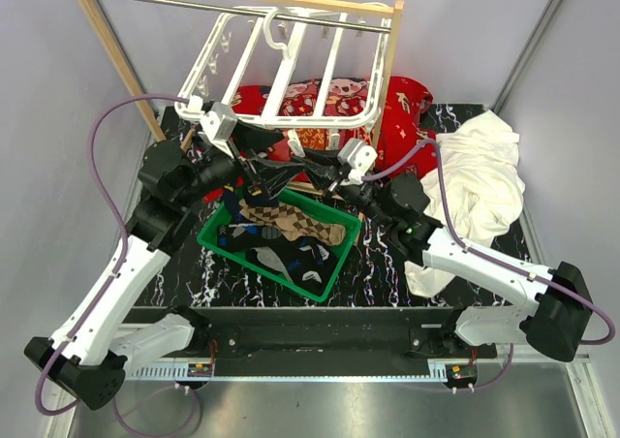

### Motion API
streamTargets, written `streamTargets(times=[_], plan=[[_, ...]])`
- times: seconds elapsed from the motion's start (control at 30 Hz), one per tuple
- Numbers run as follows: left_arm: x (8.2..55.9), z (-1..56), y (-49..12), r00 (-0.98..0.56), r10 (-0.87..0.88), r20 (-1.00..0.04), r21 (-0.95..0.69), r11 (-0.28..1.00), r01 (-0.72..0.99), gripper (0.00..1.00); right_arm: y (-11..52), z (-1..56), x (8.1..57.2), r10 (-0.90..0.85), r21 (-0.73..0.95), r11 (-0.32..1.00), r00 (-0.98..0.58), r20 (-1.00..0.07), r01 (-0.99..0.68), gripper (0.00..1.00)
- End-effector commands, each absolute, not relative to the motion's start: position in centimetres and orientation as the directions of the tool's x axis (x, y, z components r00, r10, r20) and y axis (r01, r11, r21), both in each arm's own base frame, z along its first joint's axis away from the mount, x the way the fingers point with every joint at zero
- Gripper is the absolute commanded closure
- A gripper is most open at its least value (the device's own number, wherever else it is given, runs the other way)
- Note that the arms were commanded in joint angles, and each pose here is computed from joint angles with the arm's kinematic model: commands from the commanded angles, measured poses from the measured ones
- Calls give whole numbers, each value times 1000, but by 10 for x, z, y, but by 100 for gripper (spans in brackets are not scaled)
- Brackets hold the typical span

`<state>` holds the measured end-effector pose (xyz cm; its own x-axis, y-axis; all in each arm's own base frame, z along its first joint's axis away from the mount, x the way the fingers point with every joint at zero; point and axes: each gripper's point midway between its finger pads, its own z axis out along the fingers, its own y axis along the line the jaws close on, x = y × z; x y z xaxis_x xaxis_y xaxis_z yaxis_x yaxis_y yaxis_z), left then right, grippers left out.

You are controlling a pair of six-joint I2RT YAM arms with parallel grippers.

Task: Clip the socks to the hanger
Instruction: Open the clamp at the hanger.

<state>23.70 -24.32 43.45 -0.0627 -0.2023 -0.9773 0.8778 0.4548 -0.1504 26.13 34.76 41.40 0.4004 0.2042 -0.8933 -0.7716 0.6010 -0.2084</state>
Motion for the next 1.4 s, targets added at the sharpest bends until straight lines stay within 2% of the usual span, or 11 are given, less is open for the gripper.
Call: streamTargets(times=[0.0, 0.17, 0.5, 0.77, 0.97, 1.37], plan=[[244, 455, -246, 57, -242, -969, -62, 456, 888, 2, 348, 440, 249, 240, -229, 560, 421, -875, -796, 94], [248, 462, -246, 74, -306, -949, -82, 465, 882, 7, 354, 438, 249, 240, -231, 542, 413, -879, -808, 94], [253, 463, -241, -22, -494, -869, -266, 429, 863, 9, 360, 442, 252, 281, -172, 532, 364, -888, -829, 98], [241, 476, -221, -16, -639, -769, -350, 401, 847, 1, 360, 445, 257, 338, -74, 536, 295, -894, -841, 100], [234, 480, -212, -23, -677, -735, -382, 386, 840, 1, 360, 449, 261, 369, -18, 533, 251, -895, -846, 100], [249, 466, -210, -79, -686, -723, -436, 364, 823, 1, 357, 457, 260, 423, 62, 503, 183, -888, -862, 100]])
